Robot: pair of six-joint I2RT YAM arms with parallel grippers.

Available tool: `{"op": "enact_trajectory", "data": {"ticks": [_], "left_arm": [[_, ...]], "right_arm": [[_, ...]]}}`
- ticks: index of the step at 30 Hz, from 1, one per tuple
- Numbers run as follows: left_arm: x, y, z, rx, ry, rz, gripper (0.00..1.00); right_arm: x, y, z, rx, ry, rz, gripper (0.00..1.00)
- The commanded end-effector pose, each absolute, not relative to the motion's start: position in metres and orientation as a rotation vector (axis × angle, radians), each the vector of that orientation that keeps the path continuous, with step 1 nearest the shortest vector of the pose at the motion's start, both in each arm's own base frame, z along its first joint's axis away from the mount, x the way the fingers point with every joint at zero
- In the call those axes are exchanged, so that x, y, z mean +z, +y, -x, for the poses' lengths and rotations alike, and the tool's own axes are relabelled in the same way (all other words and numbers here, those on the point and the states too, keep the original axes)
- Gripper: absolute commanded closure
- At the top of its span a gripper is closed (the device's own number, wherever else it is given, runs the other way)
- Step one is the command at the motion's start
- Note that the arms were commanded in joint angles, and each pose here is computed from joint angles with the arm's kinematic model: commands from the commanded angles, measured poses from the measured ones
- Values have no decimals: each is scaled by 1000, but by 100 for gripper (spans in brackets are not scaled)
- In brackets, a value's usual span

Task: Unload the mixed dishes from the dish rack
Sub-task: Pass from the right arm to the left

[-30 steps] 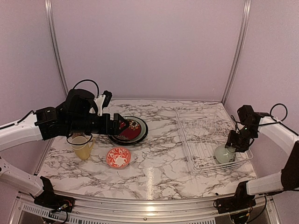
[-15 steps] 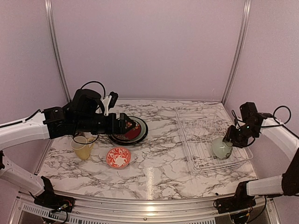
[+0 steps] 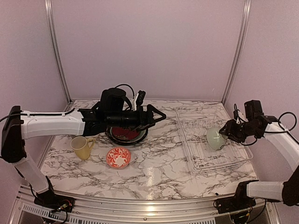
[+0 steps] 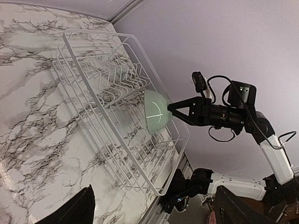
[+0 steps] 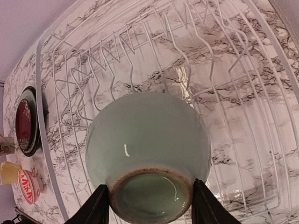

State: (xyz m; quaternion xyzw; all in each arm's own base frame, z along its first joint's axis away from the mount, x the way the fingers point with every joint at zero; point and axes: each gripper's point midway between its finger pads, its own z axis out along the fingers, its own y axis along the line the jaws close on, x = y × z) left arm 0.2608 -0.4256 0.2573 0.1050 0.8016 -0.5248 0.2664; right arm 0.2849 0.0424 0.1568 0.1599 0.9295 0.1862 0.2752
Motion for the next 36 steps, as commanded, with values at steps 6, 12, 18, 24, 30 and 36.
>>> {"op": "enact_trajectory", "data": {"ticks": [6,12,18,24,30,36], "left_arm": [[281,-560,-269,-1794,1979,-383,14],[254,-599,-294,-1813,2011,-296,15],[240,-617,-302,-1887,2009,-259,18],[247,-622,-300,-1960,1975,-256,18],[253,-627,-288,-2186,1933,-220,31],[256,-625,-283,-2259,1911,-209,54]], "right_arm": [[208,69,-290,696,2301,-283,75],[234,83,-289,811,2228,-220,75],[248,106,-285,925,2206,-126,75],[253,116,-280,993,2185,-98,75],[258,127,-282,1082,2158,-76,75],[264,135,-284,1133,2139,-47,76]]}}
